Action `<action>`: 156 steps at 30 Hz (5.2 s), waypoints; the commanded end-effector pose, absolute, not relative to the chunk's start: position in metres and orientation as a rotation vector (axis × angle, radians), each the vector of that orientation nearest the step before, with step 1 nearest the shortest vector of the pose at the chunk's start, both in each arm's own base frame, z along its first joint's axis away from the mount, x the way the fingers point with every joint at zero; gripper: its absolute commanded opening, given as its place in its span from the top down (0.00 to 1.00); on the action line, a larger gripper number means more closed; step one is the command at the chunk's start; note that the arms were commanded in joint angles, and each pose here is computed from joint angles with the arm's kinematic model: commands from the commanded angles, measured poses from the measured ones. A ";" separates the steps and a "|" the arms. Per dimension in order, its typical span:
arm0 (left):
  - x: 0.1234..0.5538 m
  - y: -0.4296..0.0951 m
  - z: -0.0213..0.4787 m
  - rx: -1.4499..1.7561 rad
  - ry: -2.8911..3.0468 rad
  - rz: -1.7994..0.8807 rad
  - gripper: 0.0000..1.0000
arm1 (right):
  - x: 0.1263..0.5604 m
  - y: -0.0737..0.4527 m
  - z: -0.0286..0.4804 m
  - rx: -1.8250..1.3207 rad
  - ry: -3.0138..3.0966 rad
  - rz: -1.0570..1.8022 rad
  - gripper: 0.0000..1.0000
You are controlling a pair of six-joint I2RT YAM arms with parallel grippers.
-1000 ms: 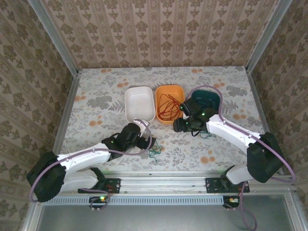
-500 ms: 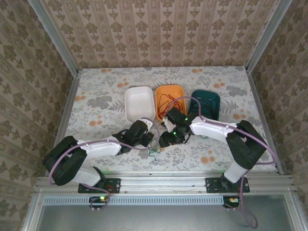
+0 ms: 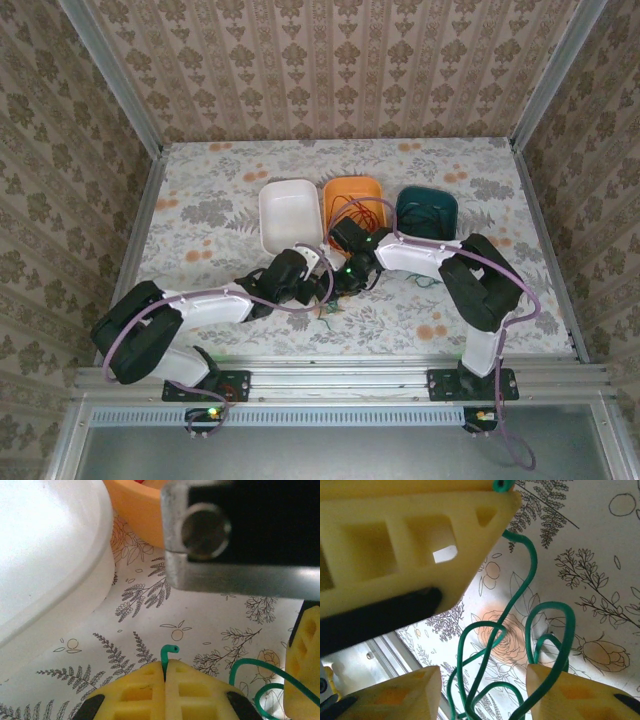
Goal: Untangle the cables
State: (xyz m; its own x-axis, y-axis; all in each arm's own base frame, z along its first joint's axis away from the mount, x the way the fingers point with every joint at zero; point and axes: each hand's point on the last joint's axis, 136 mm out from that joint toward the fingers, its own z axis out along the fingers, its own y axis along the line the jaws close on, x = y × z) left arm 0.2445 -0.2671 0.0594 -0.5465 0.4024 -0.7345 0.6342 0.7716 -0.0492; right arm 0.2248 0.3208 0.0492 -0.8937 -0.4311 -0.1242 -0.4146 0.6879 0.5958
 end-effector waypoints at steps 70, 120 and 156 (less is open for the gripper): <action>0.282 -0.086 0.360 0.045 1.592 -0.579 1.00 | 0.218 0.196 0.004 0.165 -3.092 -0.658 0.98; 0.399 -0.170 0.211 0.631 2.250 0.113 1.00 | 0.227 0.197 0.062 0.175 -3.221 -0.824 0.97; 0.429 -0.244 0.215 0.774 2.223 -0.049 0.21 | 0.232 0.211 0.108 0.243 -3.287 -0.990 0.97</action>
State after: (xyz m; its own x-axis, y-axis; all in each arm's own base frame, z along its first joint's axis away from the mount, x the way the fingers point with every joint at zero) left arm 0.4356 -0.2374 0.1717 -0.5612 0.5698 -0.6004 0.5419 0.8012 0.2539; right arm 0.2263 0.2058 0.0862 -0.9565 -0.0657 -0.2842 -0.2047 0.8455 0.4933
